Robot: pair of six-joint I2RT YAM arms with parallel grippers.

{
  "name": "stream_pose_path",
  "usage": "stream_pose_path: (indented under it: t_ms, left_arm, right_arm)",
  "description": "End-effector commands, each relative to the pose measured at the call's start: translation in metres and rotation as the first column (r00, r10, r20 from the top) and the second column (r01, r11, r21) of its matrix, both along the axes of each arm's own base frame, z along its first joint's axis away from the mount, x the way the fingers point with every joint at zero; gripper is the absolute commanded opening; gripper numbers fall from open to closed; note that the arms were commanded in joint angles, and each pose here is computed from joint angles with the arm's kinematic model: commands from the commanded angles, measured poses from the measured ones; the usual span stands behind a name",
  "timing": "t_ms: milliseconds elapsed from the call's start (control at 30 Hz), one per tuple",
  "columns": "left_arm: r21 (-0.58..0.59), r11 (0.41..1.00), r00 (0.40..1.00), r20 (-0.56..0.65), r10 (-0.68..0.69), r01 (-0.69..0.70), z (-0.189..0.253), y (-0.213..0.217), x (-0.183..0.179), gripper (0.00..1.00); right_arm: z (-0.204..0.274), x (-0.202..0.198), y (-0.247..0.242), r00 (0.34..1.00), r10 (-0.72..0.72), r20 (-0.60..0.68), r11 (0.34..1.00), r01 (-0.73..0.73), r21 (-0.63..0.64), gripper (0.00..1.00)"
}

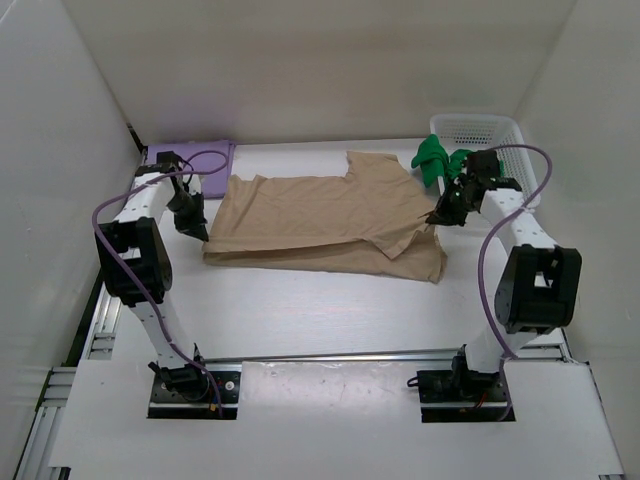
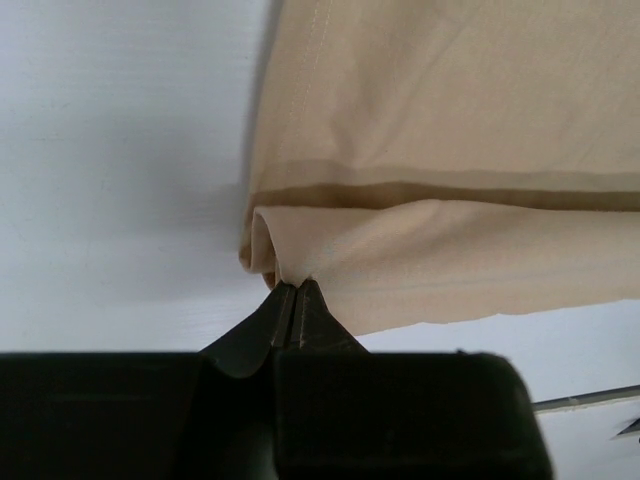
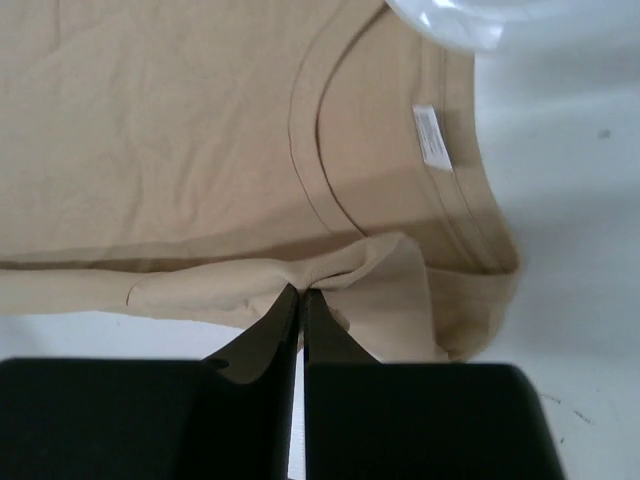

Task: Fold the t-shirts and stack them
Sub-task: Fold the flattened tshirt in 1/3 of the way

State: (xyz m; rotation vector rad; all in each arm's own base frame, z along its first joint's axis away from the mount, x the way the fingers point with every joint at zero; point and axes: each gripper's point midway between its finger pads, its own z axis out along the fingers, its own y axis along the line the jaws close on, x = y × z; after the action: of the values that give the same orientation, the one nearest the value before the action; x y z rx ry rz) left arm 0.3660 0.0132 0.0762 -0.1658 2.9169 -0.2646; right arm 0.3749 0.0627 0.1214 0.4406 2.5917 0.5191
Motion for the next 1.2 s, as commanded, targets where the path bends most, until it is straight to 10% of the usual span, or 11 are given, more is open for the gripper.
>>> stream_pose_path:
  t_ms: [0, 533, 667, 733, 867, 1167]
  left_arm:
    - [0.0, 1.0, 0.998, 0.061, -0.003, 0.003, 0.013, 0.002, 0.015, 0.1]
    - [-0.05, 0.999, 1.0, 0.024, 0.018, -0.016, -0.005, 0.009, 0.04, 0.16]
    - [-0.116, 0.992, 0.998, 0.02, 0.053, -0.05, -0.006, 0.02, 0.055, 0.38]
    - [-0.139, 0.987, 0.996, 0.029, 0.09, -0.085, -0.003, 0.035, 0.058, 0.6]
    - [-0.165, 0.973, 0.986, 0.018, 0.168, -0.163, 0.007, 0.057, 0.029, 0.68]
    - [-0.148, 0.984, 0.992, -0.097, 0.082, -0.096, -0.036, 0.009, -0.04, 0.71]
  right_arm:
    - [0.01, 0.023, 0.003, 0.997, 0.07, 0.043, 0.995, -0.066, -0.08, 0.0]
    - [-0.02, 0.038, 0.006, 0.995, 0.039, -0.094, 0.981, -0.056, -0.186, 0.07]
    - [-0.008, 0.051, 0.005, 0.997, 0.005, -0.08, 0.981, -0.02, -0.193, 0.47]
    - [-0.002, 0.048, 0.009, 0.995, 0.015, -0.096, 0.98, -0.034, -0.194, 0.51]
    - [0.039, 0.02, 0.012, 0.998, 0.029, -0.055, 0.979, -0.04, -0.202, 0.71]
    - [-0.046, -0.09, 0.001, 0.951, -0.113, -0.288, 0.977, 0.055, -0.204, 0.81]
